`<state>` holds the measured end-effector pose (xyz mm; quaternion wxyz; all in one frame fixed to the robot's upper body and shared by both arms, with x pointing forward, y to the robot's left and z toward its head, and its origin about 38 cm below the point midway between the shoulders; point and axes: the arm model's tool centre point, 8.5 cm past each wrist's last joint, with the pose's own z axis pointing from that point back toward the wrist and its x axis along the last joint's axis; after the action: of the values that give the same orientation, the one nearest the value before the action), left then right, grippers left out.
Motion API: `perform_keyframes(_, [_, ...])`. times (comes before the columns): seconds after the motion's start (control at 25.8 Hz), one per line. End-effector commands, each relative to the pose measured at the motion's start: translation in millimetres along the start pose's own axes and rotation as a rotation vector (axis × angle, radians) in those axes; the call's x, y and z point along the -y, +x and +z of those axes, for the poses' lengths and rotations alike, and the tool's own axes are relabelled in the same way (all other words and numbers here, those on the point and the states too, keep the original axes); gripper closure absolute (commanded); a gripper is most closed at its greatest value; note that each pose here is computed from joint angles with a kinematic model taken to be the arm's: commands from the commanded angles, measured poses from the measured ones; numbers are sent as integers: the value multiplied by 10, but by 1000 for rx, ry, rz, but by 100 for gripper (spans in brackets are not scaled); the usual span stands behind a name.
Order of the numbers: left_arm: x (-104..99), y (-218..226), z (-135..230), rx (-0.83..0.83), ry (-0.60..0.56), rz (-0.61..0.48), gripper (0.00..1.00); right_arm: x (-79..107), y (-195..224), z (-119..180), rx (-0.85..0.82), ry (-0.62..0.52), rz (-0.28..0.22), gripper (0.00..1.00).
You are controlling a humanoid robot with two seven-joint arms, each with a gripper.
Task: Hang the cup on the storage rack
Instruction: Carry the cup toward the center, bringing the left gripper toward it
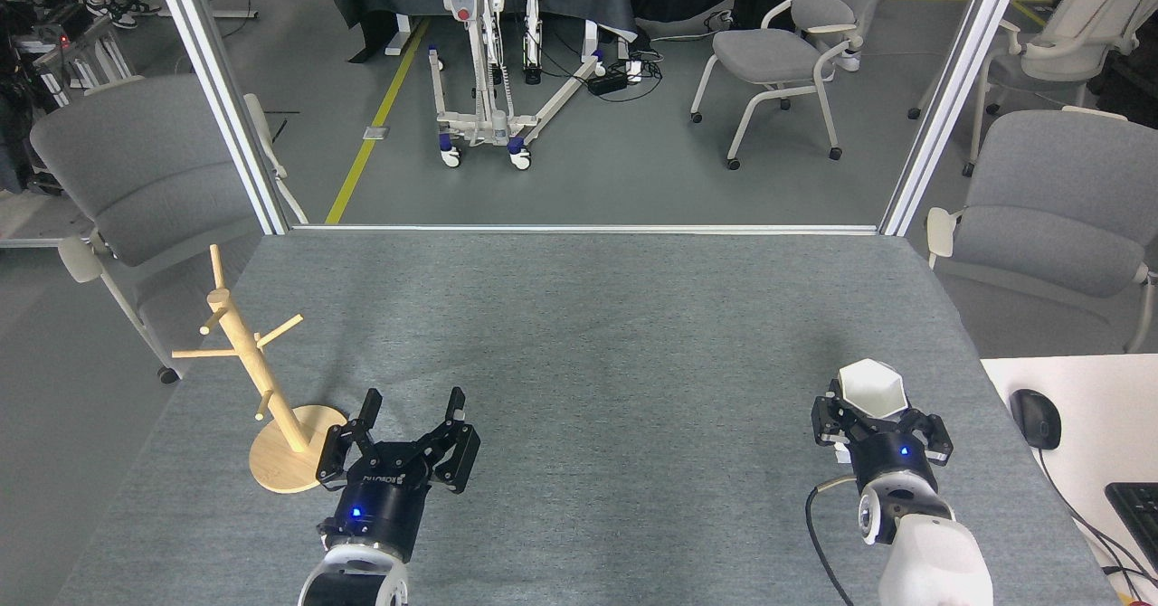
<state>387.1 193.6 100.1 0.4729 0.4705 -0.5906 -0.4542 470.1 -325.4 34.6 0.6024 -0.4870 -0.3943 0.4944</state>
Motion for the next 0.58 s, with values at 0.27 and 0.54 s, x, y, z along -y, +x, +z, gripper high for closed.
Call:
perform_keyframes(0.27, [91,190,316,218,60,-4,1,1474,-99,345,31,-154,-59,60])
perform_keyframes(0.54, [262,717,681,511,5,-109,1,1854,550,801,24,-185,-132,60])
